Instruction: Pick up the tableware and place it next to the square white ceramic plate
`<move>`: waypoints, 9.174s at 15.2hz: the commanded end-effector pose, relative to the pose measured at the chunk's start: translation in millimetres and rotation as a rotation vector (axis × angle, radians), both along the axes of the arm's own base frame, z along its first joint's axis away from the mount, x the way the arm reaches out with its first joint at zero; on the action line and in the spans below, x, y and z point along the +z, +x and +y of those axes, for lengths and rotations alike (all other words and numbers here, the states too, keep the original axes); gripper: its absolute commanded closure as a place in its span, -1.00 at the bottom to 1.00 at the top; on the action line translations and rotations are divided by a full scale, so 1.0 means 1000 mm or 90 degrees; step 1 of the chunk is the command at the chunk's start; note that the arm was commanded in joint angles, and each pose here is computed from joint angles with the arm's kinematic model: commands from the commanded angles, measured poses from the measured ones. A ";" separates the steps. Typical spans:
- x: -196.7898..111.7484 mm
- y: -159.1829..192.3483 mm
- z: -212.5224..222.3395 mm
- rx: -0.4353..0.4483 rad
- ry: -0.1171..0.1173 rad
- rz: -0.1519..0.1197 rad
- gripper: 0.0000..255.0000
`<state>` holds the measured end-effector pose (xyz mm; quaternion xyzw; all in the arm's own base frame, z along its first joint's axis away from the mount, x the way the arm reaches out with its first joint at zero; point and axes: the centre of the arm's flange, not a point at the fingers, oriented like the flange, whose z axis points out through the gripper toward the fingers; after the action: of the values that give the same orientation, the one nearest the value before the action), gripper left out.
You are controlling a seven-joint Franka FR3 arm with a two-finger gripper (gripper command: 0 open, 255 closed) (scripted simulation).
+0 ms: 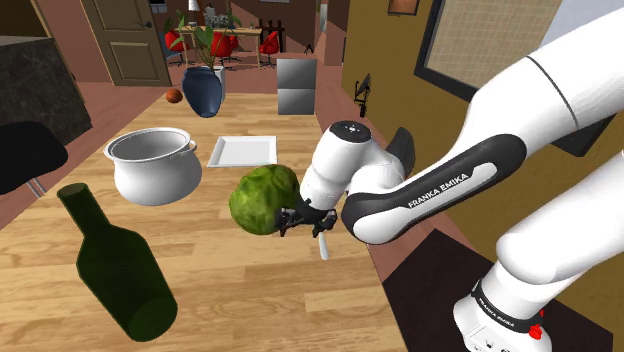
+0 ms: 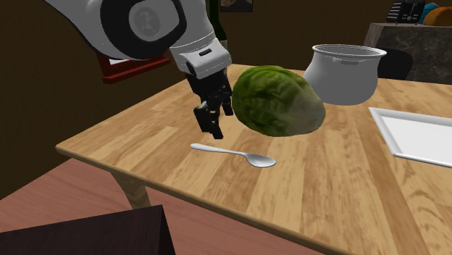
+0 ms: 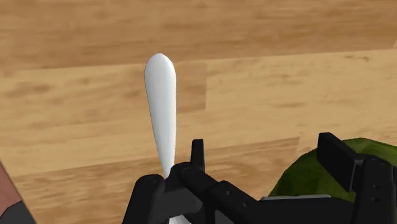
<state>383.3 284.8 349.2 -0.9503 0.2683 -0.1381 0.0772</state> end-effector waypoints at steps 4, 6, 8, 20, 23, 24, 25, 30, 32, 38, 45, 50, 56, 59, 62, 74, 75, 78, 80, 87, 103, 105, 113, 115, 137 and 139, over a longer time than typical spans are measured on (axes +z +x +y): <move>-0.045 -0.023 -0.026 -0.030 -0.075 0.130 1.00; -0.021 -0.023 -0.022 -0.030 -0.076 0.136 1.00; -0.011 -0.015 -0.020 -0.025 -0.046 0.082 1.00; -0.014 0.029 -0.025 -0.046 -0.172 0.173 -1.00; -0.017 0.029 -0.026 -0.046 -0.172 0.173 -1.00; -0.017 0.029 -0.026 -0.046 -0.172 0.173 -1.00; -0.017 0.029 -0.026 -0.046 -0.172 0.173 -1.00; -0.016 0.029 -0.026 -0.046 -0.172 0.173 1.00; -0.016 0.029 -0.025 -0.046 -0.172 0.173 1.00; -0.017 0.029 -0.026 -0.046 -0.172 0.173 1.00; 0.005 0.030 -0.025 -0.046 -0.173 0.172 -1.00; 0.020 -0.025 -0.071 0.075 -0.054 0.094 -1.00; -0.014 -0.020 -0.071 0.075 -0.054 0.094 -1.00; -0.014 -0.020 -0.071 0.075 -0.054 0.094 -1.00; -0.014 -0.020 -0.071 0.075 -0.054 0.094 -1.00; -0.014 -0.020 -0.071 0.075 -0.055 0.095 1.00; -0.009 -0.020 -0.071 0.075 -0.054 0.094 1.00; 0.007 -0.020 -0.071 0.075 -0.054 0.094 1.00; 0.018 -0.020 -0.071 0.075 -0.054 0.094 1.00; 0.055 -0.020 -0.071 0.075 -0.054 0.094 1.00; 0.081 0.106 -0.143 0.075 -0.054 0.094 1.00; 0.081 0.129 -0.156 0.075 -0.054 0.094 1.00; 0.082 0.221 -0.208 0.075 -0.054 0.094 1.00; 0.083 0.244 -0.221 0.075 -0.054 0.094 1.00; -0.001 0.265 -0.234 0.075 -0.054 0.094 1.00; -0.001 0.265 -0.234 0.075 -0.054 0.094 1.00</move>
<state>648.5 50.9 348.4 -0.9744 0.2109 -0.0738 0.0244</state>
